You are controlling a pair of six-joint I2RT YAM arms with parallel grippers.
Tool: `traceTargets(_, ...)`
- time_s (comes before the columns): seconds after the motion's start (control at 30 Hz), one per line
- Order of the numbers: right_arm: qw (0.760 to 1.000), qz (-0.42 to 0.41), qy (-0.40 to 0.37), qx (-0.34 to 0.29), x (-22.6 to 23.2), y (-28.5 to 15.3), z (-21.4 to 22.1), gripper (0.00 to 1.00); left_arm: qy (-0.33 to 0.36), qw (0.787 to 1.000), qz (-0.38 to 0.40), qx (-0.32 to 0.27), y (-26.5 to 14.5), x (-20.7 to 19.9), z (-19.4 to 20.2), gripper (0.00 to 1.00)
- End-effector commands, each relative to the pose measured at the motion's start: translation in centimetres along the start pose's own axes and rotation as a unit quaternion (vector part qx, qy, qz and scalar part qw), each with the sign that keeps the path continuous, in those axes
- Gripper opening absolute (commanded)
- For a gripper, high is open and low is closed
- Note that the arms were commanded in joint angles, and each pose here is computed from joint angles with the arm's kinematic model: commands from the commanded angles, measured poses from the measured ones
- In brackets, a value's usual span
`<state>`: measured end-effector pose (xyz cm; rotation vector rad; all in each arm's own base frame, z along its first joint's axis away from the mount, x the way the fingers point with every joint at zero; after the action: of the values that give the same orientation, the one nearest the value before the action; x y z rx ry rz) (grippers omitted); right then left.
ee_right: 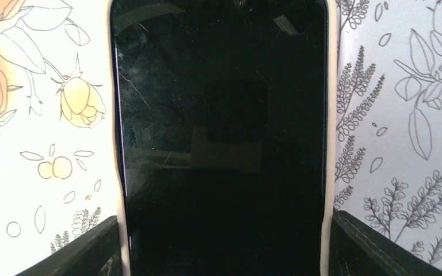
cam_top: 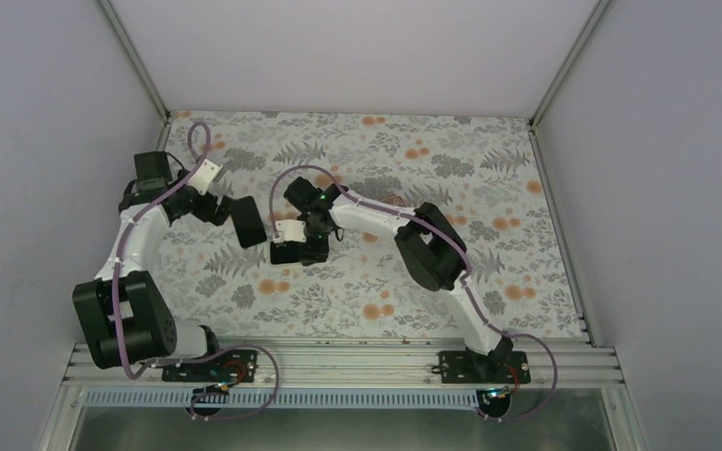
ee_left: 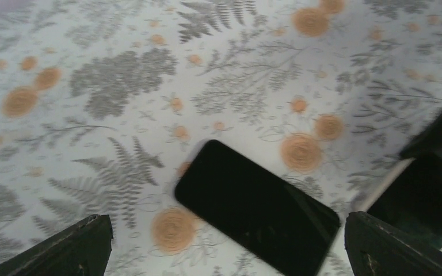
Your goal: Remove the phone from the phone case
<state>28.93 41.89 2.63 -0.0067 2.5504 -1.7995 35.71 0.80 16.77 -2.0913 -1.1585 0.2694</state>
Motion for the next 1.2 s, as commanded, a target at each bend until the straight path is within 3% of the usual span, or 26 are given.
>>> traceTargets(0.0,0.998,0.054,0.027,0.021,-1.4,0.4,2.0,0.71,-0.022,0.993,0.109,-0.033,-0.1,-3.4,-1.0,1.0)
traceTargets(0.2,0.992,0.117,0.045,-0.025,-2.5,-4.1,1.1,0.68,-0.126,0.95,0.283,-0.041,0.2,-7.4,-1.4,1.0)
traceTargets(0.5,0.973,0.212,0.064,-0.069,-5.6,-8.5,-0.9,0.64,-0.194,0.904,0.38,0.0,2.4,-9.5,-2.8,1.0)
traceTargets(0.8,0.962,0.24,0.076,-0.108,-7.5,-11.0,-3.7,0.64,-0.187,0.893,0.41,0.026,5.0,-9.7,-4.8,1.0)
traceTargets(1.17,0.945,0.275,0.087,-0.156,-9.0,-14.2,-6.3,0.61,-0.202,0.873,0.444,0.009,6.4,-10.0,-5.5,0.96)
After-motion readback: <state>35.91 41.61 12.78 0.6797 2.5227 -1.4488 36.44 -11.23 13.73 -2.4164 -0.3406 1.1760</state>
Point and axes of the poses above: each gripper's point midway between its finger pads, its own y axis out along the fingers, its own x axis along the line the jaws close on, z = x × y, the point moved 1 cm from there along -y, back along the fingers, and after that the axes turned 6 degrees about y, right-handed, at the moved point
